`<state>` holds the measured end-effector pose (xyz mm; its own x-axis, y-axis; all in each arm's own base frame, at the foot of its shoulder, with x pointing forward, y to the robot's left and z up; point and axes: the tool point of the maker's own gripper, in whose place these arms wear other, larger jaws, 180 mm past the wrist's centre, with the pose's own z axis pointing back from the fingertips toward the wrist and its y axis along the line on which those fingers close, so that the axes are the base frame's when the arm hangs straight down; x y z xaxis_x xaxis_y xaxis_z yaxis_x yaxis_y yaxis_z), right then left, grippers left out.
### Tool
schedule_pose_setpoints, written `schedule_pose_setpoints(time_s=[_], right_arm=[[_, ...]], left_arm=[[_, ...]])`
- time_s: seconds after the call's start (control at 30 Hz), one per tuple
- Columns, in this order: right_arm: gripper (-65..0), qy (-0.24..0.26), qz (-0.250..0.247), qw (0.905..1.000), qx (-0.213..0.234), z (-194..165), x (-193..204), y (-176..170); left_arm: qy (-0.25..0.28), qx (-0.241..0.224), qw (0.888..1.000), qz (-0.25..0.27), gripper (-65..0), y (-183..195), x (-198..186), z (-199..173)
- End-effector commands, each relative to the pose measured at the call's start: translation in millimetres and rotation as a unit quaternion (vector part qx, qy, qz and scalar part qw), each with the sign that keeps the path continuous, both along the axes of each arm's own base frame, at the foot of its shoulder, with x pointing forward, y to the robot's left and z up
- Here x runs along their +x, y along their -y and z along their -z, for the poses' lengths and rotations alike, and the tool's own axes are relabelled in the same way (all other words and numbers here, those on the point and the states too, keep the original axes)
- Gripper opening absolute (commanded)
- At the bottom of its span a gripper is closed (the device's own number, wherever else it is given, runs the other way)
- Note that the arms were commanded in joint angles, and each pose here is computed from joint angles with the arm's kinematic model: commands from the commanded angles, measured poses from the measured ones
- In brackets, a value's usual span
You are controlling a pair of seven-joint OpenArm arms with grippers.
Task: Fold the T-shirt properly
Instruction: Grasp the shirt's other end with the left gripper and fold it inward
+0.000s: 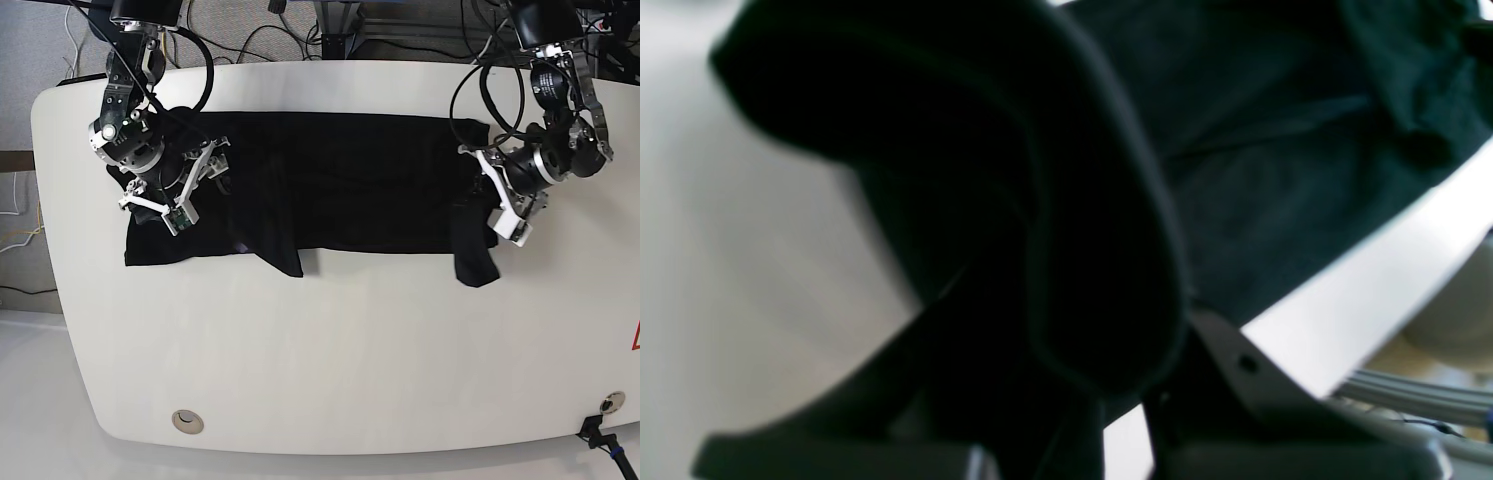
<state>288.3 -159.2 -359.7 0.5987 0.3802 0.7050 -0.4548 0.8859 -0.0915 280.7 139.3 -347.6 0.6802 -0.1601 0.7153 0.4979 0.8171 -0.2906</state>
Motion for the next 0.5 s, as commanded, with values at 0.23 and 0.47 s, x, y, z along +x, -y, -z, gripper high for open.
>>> schedule_pose_setpoints(time_s=[0.23, 0.47], right_arm=[[-12.2, 0.025, -0.005, 0.9997, 0.004, -12.7, 8.4, -1.6], [-12.2, 0.025, -0.005, 0.9997, 0.004, -12.7, 8.4, -1.6]], left_arm=[[0.026, -0.124, 0.991, 0.051, -63.1, 107.9, 7.1, -22.5], [-0.009, -0.161, 0.985, 0.056, -57.1, 131.4, 11.1, -8.5]])
